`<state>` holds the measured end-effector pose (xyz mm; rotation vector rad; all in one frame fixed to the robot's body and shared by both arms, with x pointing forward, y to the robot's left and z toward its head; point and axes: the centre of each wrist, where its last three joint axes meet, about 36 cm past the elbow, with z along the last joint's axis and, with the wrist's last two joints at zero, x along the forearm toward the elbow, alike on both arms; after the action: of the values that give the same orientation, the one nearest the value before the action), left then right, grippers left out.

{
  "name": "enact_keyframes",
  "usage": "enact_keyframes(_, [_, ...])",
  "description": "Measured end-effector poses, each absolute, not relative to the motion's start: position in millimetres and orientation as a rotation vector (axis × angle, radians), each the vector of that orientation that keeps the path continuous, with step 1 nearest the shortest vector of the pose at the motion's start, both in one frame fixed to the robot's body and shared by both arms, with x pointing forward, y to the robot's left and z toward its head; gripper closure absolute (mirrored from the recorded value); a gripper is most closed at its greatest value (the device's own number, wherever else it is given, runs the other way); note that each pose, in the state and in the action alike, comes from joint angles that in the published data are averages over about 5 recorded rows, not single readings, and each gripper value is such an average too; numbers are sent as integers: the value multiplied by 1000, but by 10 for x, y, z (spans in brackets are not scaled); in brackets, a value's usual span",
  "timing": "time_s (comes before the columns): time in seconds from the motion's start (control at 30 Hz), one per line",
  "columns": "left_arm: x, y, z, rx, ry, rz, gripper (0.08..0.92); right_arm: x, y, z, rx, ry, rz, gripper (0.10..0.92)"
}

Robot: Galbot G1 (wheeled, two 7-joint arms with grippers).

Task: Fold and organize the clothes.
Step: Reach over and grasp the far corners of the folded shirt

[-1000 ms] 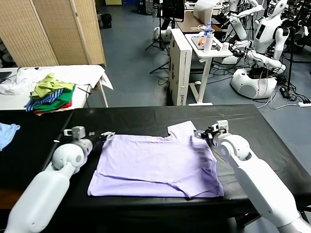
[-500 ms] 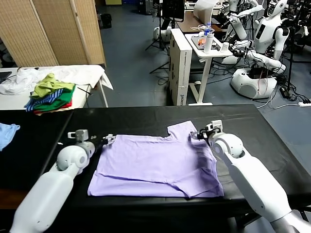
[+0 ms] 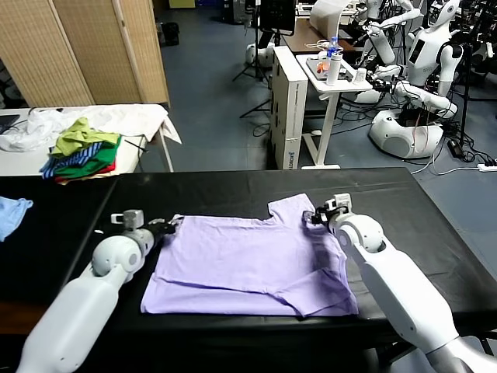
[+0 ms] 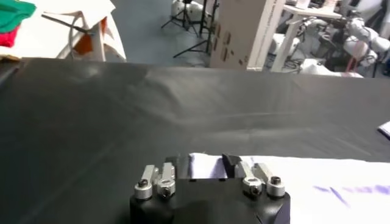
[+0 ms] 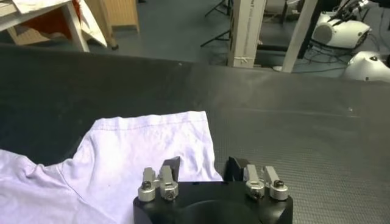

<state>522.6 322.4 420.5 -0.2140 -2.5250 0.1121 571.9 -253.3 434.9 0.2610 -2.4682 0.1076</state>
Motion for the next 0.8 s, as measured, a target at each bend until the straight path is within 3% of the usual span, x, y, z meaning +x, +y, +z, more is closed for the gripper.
enact_keyframes(0.23, [5232, 3220, 4194, -213, -2532, 112, 784, 5710, -2570, 4377, 262, -2505, 94, 871])
enact_keyframes(0.5, [5197, 3264, 4196, -202, -2545, 128, 847, 5573, -2680, 4451, 309, -2614, 32, 883])
enact_keyframes(0.8, [4974, 3371, 4399, -206, -2586, 138, 851, 5273, -2820, 4573, 323, -2639, 7, 883])
